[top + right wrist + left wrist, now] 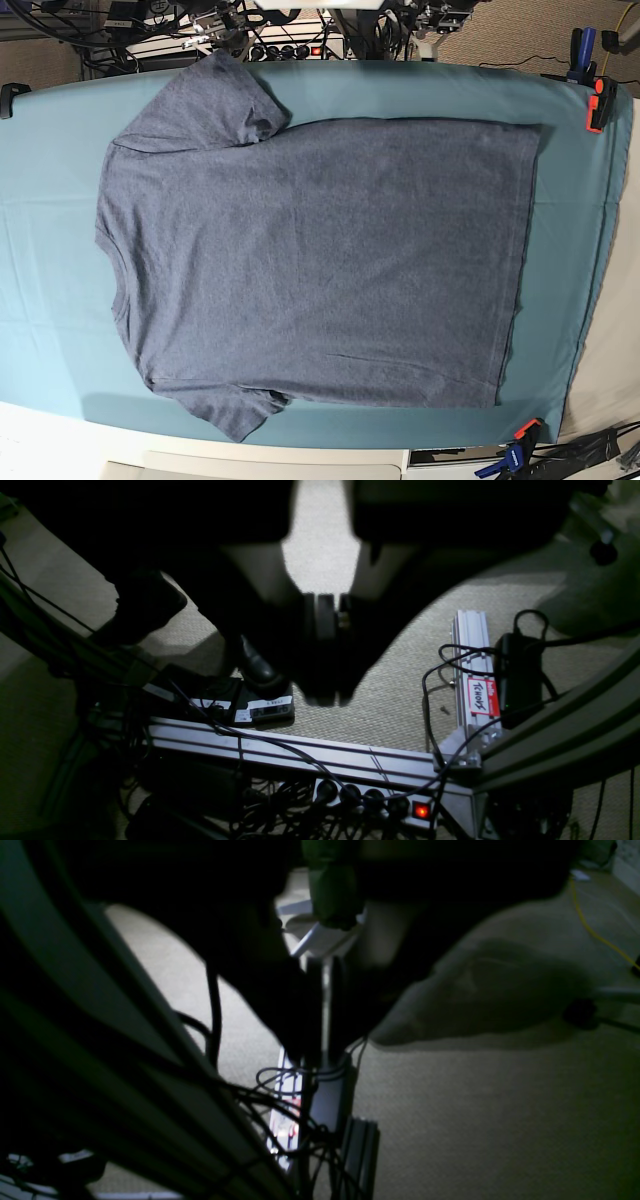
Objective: Fold the T-shirt properly
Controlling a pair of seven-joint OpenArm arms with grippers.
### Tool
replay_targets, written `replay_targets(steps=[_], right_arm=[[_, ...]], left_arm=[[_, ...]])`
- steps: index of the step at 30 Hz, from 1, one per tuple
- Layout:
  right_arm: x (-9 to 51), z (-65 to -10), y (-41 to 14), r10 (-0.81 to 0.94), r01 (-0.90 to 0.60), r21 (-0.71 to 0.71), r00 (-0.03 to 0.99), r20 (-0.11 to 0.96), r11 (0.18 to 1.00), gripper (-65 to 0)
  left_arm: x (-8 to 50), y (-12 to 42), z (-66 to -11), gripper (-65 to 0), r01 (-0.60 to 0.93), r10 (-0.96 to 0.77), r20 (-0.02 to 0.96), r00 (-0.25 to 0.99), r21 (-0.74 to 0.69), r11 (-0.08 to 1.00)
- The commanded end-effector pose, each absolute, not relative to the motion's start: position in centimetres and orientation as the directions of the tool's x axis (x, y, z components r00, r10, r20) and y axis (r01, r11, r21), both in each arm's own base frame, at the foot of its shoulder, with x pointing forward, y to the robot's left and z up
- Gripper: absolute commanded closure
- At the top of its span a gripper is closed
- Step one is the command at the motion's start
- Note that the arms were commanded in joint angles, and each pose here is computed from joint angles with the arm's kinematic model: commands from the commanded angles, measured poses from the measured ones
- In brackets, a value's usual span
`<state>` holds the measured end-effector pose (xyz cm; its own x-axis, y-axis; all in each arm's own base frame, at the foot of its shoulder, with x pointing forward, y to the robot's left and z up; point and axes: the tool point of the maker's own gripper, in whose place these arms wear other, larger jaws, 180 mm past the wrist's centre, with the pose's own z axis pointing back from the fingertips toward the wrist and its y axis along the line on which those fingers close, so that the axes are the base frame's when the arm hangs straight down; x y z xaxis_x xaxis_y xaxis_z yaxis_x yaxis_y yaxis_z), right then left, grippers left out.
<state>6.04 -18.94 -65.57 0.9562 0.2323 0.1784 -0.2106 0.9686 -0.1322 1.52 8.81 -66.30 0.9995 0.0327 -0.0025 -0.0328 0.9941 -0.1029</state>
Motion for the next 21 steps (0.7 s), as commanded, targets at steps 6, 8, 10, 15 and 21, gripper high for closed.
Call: replay_targets(steps=[6, 8, 10, 15, 21], right_arm=[[6.7, -65.4, -19.3, 0.232, -0.205, -0.144, 0.952, 0.199, 0.968, 0.0], [6.7, -65.4, -19.3, 0.232, -0.205, -0.144, 0.952, 0.199, 0.968, 0.0], [6.7, -65.4, -19.4, 0.232, -0.205, -0.144, 0.952, 0.199, 0.968, 0.0], [6.8, -65.4, -19.3, 0.232, -0.205, -0.144, 0.951, 0.202, 0.968, 0.0], [6.8, -65.4, -19.3, 0.232, -0.205, -0.144, 0.951, 0.203, 0.968, 0.0]], left_arm=[[1.8, 8.5, -66.3, -3.3, -0.026, 0.026, 0.004, 1.000, -0.109, 0.994], [1.8, 8.5, -66.3, -3.3, -0.026, 0.026, 0.004, 1.000, -0.109, 0.994], [1.8, 8.5, -66.3, -3.3, -0.026, 0.026, 0.004, 1.000, -0.109, 0.994], [1.6, 8.5, -66.3, -3.3, -0.026, 0.026, 0.001, 1.000, -0.109, 0.994], [0.3, 8.5, -66.3, -3.3, -0.028, 0.026, -0.018, 0.999, -0.109, 0.994]])
